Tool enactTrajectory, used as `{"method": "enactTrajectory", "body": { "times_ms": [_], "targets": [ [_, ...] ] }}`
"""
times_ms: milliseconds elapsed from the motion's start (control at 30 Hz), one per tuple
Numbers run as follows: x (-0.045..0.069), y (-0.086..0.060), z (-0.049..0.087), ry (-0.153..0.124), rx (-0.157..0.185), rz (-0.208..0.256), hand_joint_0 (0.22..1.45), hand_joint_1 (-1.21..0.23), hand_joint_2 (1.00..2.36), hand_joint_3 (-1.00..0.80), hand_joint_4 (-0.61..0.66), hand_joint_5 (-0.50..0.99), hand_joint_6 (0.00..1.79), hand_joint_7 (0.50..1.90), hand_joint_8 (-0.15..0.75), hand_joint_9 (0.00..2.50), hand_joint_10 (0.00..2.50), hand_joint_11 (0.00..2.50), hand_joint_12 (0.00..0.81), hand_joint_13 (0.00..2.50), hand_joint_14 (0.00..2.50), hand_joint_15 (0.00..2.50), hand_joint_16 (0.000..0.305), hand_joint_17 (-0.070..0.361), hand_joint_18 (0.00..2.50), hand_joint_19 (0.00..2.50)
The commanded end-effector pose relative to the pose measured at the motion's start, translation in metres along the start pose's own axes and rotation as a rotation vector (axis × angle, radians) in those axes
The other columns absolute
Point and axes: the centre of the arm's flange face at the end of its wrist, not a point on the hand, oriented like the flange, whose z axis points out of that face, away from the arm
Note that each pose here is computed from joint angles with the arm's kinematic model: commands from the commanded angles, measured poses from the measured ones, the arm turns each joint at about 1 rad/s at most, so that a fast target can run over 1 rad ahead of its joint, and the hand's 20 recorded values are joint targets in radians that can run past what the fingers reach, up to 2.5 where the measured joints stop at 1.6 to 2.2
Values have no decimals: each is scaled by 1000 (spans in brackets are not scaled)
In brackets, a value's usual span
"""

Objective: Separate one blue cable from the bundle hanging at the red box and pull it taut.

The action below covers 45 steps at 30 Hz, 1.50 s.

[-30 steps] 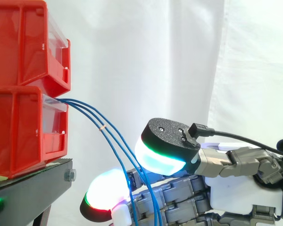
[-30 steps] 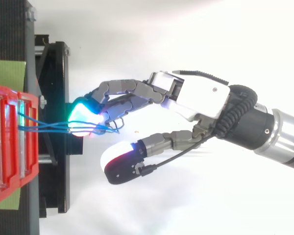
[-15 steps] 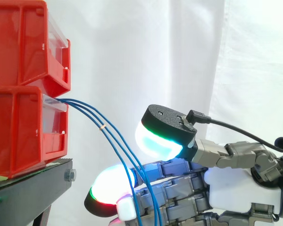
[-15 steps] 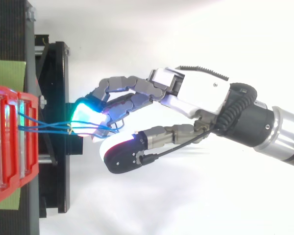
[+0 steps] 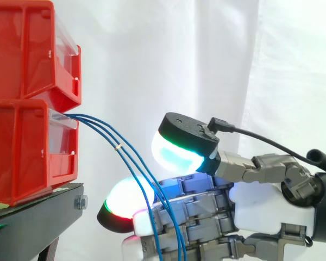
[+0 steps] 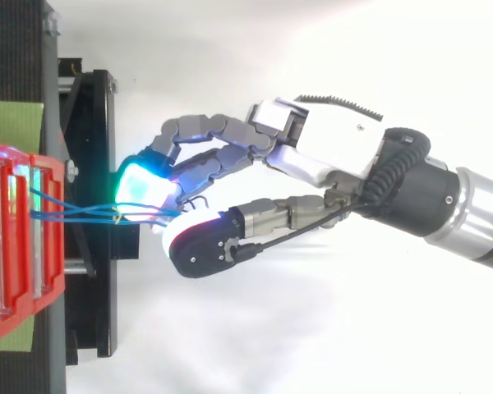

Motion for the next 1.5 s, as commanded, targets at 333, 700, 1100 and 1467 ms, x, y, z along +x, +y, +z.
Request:
{"method": "enactTrajectory", "body": {
  "times_ms": [333,700,1100,1467],
  "targets": [
    [0,14,11,24,-30,12,686,-742,1009,-377,270,-127,500,1230,350,889,16,625,317,820,13,357,30,68,617,297],
    [4,16,12,26,-37,7,689,-754,1011,-354,229,-162,659,1065,351,899,18,655,324,852,15,386,31,69,639,312],
    [11,20,13,32,-45,-3,654,-696,1011,-346,222,-207,851,954,362,898,16,707,326,870,15,412,31,70,640,328],
    [13,21,12,31,-47,-6,643,-692,1012,-333,215,-193,928,1053,389,979,17,827,330,898,15,432,31,69,655,342]
  ]
}}
